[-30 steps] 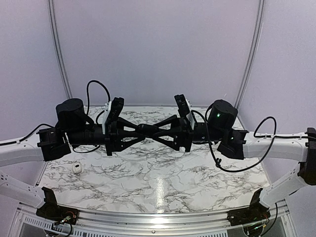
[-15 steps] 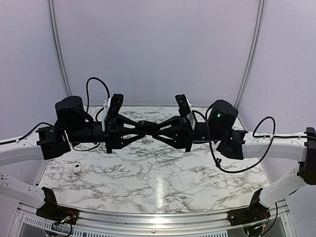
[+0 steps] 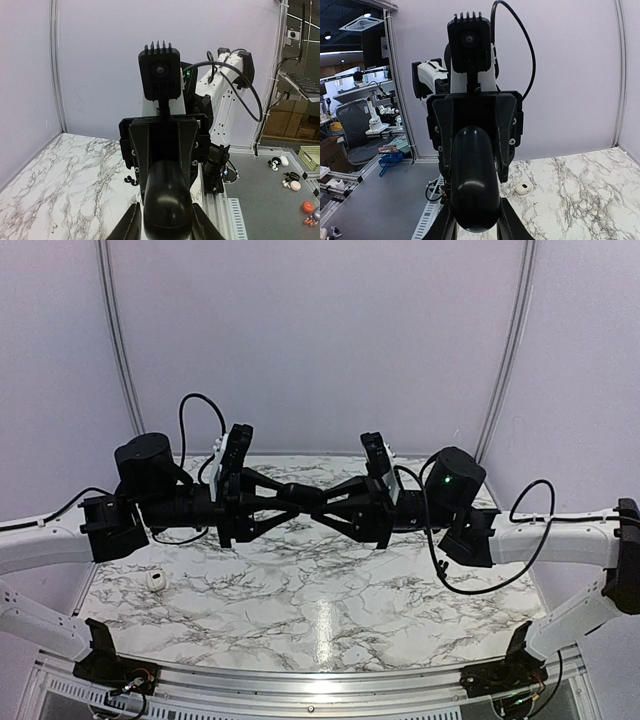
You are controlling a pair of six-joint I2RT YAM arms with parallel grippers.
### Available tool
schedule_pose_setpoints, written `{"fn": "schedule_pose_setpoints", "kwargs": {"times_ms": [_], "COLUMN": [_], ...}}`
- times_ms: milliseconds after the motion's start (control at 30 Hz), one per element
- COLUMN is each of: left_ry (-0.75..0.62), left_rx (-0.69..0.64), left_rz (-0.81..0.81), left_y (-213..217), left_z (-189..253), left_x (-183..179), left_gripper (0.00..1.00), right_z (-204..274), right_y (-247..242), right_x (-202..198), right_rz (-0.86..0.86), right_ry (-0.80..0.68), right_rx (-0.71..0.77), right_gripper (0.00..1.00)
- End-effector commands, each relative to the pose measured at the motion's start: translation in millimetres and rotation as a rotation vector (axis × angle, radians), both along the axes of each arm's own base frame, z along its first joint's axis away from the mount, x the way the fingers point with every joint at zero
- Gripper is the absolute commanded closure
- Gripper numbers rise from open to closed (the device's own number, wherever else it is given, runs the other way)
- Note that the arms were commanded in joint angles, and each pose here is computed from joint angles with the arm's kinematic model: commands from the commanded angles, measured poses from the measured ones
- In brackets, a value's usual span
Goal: Insert the wireless bluetooth earbuds into the charging case
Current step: Pass from the left arm to the right
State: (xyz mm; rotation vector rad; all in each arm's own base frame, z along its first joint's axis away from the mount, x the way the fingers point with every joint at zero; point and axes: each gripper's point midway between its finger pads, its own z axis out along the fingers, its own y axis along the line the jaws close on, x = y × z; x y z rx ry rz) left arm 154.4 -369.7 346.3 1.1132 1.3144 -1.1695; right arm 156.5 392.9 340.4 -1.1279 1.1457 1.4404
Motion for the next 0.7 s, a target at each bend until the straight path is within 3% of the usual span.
{"fn": "schedule_pose_setpoints", "kwargs": {"times_ms": [0,67,133,200,333,467,667], "left_ry": [-0.016,-0.018,-0.018,-0.017,-0.017,-0.011,-0.007], "left_rx": [-0.064,-0.066,-0.064,-0.06,-0.054,-0.05,-0.052], "left_rz": [-0.02,-0.015,-0.012,-0.011,-0.009,-0.01,-0.006], "left_y": [-1.6,-1.4,-1.4,-0.6,2.3,1.3,-0.2], "left_z": [18.9,19.0,18.0,15.3,10.6,9.1,10.4], "left_x": [-3.2,-2.3,-1.8,-1.7,-3.0,-2.5,-0.8], "left_gripper": [0.69,0.78,0.84,0.87,0.87,0.66,0.62], "right_z": [12.7,13.1,12.8,12.4,16.0,18.5,20.0], "right_y": [-4.7,-5.2,-5.5,-6.7,-11.0,-11.0,-10.8], "right_x": [-0.5,-0.8,-1.2,-0.6,2.1,1.2,0.3], "right_rz": [-0.01,-0.011,-0.009,-0.018,-0.036,-0.029,-0.02], "right_ry": [-0.018,-0.02,-0.024,-0.028,-0.035,-0.037,-0.033], "right_rx": [0.049,0.052,0.049,0.041,0.045,0.06,0.073], "right_gripper": [0.91,0.91,0.84,0.78,0.81,0.86,0.89]}}
